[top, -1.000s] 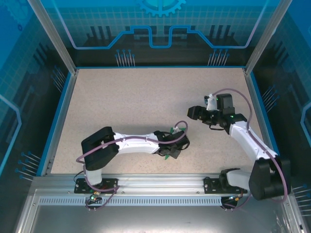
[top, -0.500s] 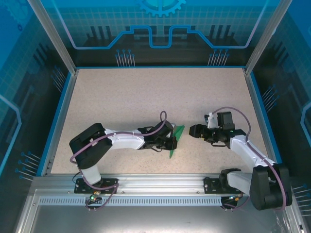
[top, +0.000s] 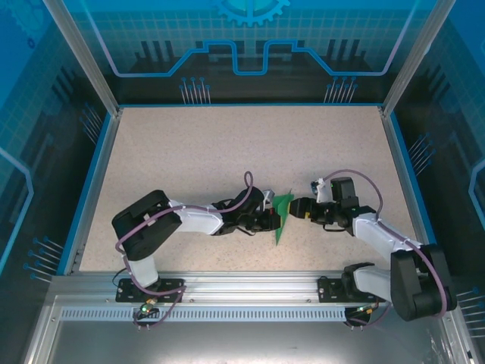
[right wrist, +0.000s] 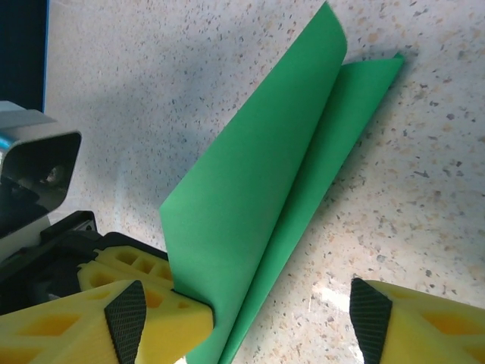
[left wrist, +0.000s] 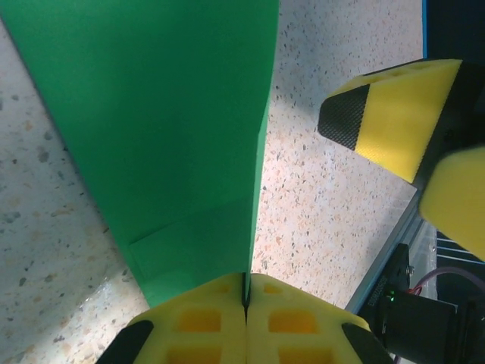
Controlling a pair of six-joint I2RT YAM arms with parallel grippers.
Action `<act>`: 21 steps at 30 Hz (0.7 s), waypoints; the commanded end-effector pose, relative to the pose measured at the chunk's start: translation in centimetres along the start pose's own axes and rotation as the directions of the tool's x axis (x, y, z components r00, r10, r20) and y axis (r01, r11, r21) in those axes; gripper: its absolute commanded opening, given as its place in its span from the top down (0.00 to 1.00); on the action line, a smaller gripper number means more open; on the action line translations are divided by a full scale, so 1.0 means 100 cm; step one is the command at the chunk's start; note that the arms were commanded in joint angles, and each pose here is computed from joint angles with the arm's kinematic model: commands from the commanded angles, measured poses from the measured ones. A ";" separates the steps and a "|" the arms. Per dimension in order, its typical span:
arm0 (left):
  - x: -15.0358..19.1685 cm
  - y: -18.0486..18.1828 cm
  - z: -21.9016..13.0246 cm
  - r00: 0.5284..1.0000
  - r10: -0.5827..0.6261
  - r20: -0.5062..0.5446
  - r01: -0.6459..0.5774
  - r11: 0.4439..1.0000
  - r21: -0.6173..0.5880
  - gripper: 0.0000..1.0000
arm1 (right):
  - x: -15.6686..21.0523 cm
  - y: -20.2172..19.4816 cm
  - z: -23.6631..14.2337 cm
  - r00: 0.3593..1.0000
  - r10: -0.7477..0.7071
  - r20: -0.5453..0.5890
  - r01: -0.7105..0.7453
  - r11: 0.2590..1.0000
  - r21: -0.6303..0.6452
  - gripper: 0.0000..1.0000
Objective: Fold a paper plane with a square sheet of paper (fold left side to right side)
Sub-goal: Fold the wing for the fifth time at the center of the table.
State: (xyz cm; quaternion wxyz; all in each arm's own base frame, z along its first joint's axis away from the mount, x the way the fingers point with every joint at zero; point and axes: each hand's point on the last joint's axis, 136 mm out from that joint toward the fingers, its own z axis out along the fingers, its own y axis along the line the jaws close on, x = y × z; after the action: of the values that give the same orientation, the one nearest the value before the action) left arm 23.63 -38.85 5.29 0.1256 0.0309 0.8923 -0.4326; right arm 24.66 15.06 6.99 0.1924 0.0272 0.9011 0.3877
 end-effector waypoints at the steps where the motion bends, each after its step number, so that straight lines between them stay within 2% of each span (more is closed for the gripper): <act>1: 0.001 0.004 0.004 0.999 -0.048 -0.005 0.048 0.998 0.030 0.95 | -0.001 0.004 0.009 1.000 0.015 -0.001 -0.015 0.999 -0.029 0.28; 11: 0.001 0.011 0.011 0.992 -0.125 0.001 0.125 0.988 0.089 0.95 | 0.005 -0.010 0.025 0.995 0.090 -0.030 -0.090 0.996 0.016 0.34; 21: 0.000 0.022 0.013 0.980 -0.196 0.014 0.193 0.973 0.125 0.95 | 0.005 -0.010 0.036 0.993 0.114 -0.044 -0.113 0.994 0.008 0.37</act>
State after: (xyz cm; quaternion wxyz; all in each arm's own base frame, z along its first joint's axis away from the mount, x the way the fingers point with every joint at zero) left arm 24.16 -38.55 3.02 0.0990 -0.0434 0.8696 -0.4817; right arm 25.65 16.43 4.17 0.1520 0.0709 0.9040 0.3934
